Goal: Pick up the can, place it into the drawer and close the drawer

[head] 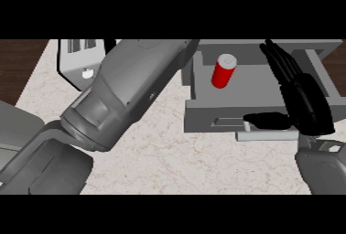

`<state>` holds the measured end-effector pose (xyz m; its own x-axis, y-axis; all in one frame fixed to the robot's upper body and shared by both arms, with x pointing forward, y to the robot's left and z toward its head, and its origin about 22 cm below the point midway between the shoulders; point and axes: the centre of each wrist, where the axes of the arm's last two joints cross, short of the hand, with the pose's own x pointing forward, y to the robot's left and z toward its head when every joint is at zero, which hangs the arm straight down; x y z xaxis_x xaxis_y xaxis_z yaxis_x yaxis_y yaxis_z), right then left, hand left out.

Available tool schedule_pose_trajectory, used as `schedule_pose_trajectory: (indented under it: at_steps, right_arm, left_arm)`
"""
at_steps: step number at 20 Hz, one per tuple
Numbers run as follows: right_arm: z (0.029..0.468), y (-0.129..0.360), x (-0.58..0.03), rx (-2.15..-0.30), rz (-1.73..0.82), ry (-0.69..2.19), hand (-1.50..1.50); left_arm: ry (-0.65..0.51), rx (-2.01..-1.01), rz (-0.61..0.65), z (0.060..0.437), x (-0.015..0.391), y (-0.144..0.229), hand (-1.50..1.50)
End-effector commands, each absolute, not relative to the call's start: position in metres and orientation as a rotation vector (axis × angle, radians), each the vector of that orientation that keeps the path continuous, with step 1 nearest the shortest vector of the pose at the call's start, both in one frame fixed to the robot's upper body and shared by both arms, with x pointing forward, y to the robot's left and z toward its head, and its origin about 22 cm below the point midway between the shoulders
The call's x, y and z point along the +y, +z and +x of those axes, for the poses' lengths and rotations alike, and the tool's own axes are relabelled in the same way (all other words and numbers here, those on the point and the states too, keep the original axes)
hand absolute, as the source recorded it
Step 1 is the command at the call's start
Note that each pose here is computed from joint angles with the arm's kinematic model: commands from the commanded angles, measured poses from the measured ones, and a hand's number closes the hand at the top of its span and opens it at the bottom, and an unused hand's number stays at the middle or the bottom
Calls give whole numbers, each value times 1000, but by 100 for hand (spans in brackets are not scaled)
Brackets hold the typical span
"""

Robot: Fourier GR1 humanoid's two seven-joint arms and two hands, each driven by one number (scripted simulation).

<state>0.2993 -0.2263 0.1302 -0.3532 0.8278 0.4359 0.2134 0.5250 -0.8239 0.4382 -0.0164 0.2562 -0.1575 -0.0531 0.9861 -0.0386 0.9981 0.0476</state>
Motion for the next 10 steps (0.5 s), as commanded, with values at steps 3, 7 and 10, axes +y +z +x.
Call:
schedule_pose_trajectory:
  at_steps: [3, 7, 10]
  right_arm:
    - [334, 89, -215, -1796, -970, 980, -150]
    - [360, 82, -186, -1770, -1012, 980, -150]
    - [373, 58, -201, -1758, -1033, 958, -150]
  left_arm:
    - [-1, -1705, 44, 438, -16, 269, -150]
    - [3, -1711, 45, 451, 18, 257, -150]
    - [5, -1713, 55, 447, 13, 265, -150]
